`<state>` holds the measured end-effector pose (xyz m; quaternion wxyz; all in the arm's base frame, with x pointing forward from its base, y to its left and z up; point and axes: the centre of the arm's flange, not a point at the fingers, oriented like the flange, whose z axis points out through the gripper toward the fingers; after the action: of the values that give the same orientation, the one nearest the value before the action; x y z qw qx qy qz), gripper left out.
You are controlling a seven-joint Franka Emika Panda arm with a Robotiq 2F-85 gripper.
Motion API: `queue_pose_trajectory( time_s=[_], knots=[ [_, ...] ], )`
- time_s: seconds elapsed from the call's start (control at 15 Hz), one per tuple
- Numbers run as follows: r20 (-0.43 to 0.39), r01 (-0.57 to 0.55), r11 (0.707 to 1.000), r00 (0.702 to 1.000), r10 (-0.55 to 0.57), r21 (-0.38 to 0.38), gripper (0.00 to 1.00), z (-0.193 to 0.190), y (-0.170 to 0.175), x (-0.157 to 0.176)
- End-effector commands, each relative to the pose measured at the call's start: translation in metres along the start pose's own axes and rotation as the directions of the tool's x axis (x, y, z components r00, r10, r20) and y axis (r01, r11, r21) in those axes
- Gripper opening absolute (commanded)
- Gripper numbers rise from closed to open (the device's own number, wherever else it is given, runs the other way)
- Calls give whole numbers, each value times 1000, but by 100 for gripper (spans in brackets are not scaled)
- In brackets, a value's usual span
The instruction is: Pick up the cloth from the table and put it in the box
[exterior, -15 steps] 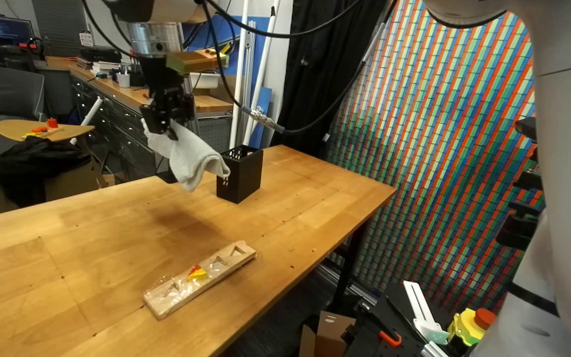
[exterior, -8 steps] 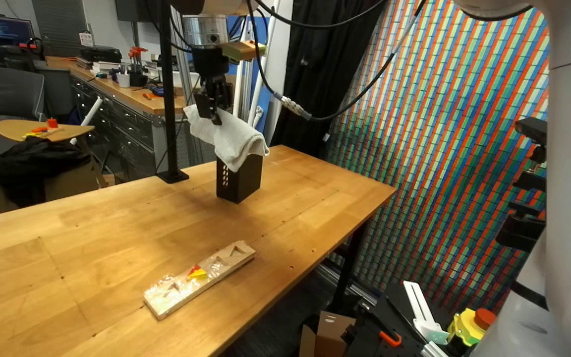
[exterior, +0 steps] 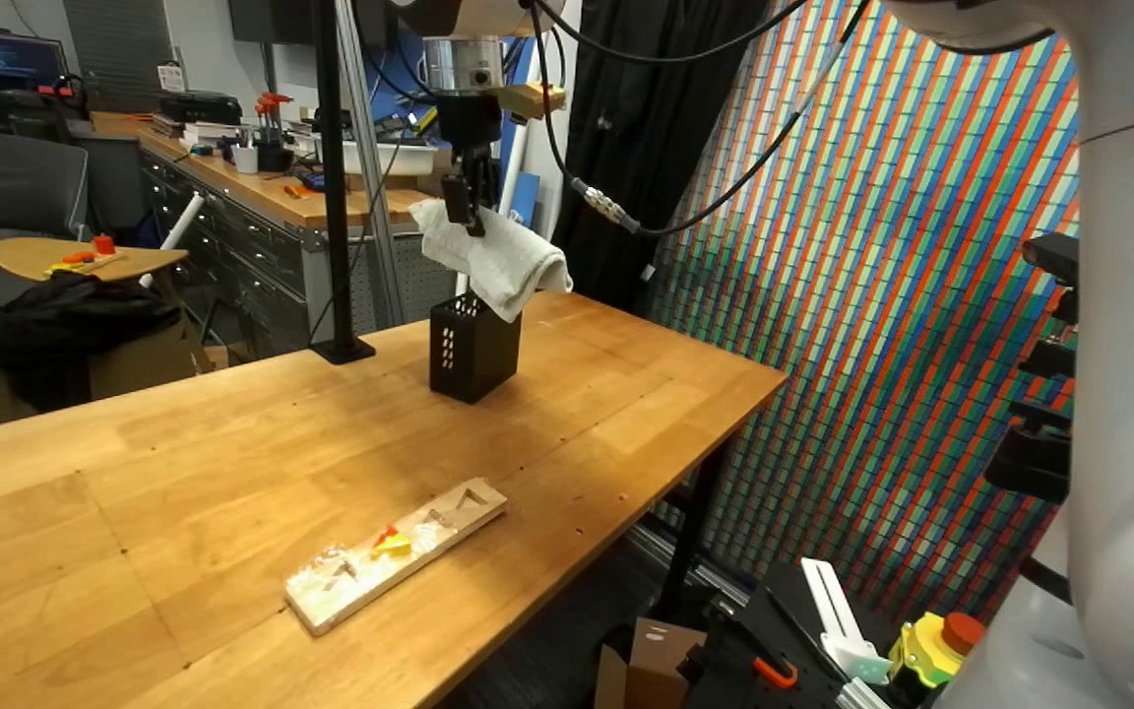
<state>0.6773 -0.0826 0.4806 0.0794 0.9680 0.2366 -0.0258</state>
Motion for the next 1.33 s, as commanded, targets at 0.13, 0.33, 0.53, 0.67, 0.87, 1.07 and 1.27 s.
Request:
queue_pose_trajectory(
  time_s=[0.13,0.33,0.53,0.67,0.87,1.07,1.27],
  knots=[
    [-25,-1,999,1000,2,38,4,5,29,17],
    [-20,-21,998,1000,22,54,4,18,32,25],
    [-20,-50,996,998,52,77,4,35,34,26],
    [-18,-70,993,997,72,91,4,44,36,25],
    [-20,-112,987,993,115,116,4,58,40,20],
    [-30,-144,980,988,149,138,4,65,44,22],
    [-41,-154,976,986,162,155,4,71,45,26]
  ],
)
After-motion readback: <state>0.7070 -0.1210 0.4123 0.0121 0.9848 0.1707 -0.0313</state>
